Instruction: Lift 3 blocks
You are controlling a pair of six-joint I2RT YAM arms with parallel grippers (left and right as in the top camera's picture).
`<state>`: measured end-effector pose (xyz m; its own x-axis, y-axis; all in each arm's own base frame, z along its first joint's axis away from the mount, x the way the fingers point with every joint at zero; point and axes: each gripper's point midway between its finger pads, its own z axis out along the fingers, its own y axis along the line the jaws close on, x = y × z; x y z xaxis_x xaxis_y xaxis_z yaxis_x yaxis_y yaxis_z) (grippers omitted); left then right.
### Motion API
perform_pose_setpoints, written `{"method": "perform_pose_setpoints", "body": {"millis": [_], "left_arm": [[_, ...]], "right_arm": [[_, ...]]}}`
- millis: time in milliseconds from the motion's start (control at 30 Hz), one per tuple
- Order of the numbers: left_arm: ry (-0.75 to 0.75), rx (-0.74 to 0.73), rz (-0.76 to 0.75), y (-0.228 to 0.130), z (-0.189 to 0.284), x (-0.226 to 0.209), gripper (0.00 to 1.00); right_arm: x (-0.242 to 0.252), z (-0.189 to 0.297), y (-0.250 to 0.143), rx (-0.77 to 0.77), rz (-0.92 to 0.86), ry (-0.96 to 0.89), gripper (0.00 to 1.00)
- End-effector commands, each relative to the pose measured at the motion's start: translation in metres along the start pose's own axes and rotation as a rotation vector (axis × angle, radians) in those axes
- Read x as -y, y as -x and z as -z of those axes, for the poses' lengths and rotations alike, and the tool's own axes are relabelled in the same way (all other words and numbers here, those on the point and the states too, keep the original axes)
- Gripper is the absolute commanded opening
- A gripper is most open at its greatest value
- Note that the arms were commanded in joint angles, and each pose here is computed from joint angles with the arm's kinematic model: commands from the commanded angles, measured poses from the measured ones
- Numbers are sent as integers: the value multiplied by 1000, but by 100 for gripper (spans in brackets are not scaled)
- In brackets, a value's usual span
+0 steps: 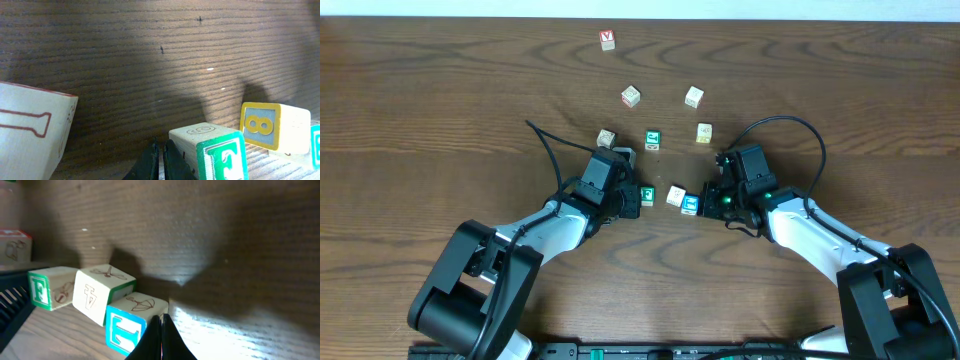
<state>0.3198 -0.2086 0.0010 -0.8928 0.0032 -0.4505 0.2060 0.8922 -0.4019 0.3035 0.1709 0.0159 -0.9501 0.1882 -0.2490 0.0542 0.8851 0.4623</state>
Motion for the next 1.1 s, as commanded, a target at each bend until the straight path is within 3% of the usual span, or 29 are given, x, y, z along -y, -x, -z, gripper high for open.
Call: {"method": "perform_pose_setpoints", "body": {"millis": [0, 200, 800, 1067], "left_arm": [[-1, -24, -1, -6, -5, -1, 7], [-1, -24, -15, -6, -5, -1, 7], [-101, -12, -65, -1, -4, 18, 7], [-93, -29, -60, -5, -4, 16, 7]], "right_arm": [[2, -3, -5, -12, -8, -12, 1], [14, -3, -7, -13, -44, -73, 1], [7, -3, -4, -6, 34, -35, 1], [5, -2, 21, 102, 137, -51, 1]]}}
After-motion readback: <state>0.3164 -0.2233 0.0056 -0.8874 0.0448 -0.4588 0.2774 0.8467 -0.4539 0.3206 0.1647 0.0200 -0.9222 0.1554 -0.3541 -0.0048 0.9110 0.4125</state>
